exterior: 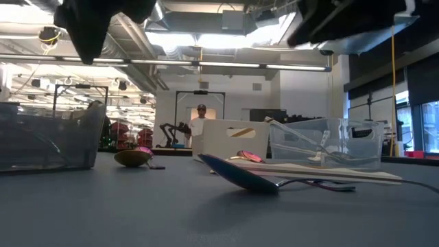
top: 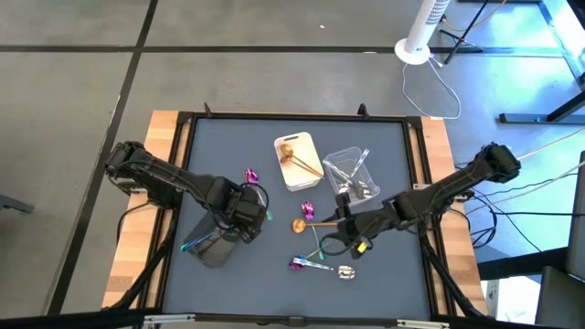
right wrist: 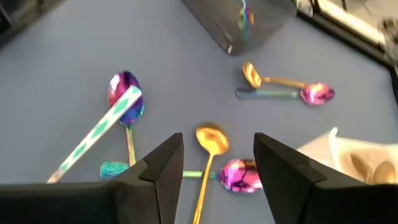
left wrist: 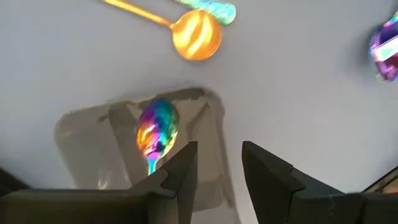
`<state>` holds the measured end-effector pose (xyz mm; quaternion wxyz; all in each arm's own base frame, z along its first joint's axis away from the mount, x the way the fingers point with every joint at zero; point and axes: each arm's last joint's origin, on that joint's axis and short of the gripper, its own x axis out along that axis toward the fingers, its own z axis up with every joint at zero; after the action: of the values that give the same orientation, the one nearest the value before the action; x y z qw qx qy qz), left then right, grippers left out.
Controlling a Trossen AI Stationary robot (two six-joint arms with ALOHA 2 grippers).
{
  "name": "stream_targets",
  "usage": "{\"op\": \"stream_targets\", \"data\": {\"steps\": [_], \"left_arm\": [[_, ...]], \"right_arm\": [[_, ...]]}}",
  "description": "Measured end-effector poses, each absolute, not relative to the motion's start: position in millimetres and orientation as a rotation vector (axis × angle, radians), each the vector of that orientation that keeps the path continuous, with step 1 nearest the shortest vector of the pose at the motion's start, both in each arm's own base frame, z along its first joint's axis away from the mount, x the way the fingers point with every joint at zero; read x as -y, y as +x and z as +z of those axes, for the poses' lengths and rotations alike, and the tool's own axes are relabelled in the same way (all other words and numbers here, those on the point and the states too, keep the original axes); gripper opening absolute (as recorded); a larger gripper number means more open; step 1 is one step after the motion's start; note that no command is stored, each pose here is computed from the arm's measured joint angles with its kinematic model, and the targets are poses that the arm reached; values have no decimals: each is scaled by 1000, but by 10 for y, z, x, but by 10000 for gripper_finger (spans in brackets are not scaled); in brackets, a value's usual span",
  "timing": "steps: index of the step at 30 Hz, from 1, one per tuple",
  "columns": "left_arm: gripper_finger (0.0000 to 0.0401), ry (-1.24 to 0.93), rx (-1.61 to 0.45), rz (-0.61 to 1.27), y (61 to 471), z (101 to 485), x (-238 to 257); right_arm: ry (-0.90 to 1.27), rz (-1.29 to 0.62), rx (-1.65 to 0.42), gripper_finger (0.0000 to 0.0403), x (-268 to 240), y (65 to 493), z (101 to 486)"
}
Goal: Sort silverware by color (type)
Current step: Put the gold spoon into the white bin
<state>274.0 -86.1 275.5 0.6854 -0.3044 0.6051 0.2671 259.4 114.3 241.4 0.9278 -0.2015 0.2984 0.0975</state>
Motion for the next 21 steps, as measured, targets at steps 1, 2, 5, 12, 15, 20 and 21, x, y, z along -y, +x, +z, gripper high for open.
{"op": "stream_targets", "data": {"steps": [1, 2, 5, 12, 15, 20, 21], "left_arm": [[120, -683, -1345, 595, 2750, 2756, 863], [120, -685, -1332, 591, 2761, 2758, 865], [120, -681, -1278, 589, 2800, 2765, 866], [120, -623, -1156, 570, 2885, 2787, 863], [120, -611, -1126, 580, 2899, 2792, 859], [120, -607, -1115, 584, 2904, 2794, 857], [120, -607, -1115, 584, 2904, 2794, 858]], "right_arm": [[-408, 183, -626, 186, -1147, 2612, 2376], [-401, 165, -638, 186, -1151, 2629, 2342], [-378, 106, -673, 186, -1129, 2686, 2246], [-270, 49, -775, 186, -981, 2840, 2009], [-235, 44, -825, 186, -911, 2905, 1885], [-228, 55, -904, 186, -864, 2976, 1675], [-232, 54, -917, 186, -866, 2984, 1638]]}}
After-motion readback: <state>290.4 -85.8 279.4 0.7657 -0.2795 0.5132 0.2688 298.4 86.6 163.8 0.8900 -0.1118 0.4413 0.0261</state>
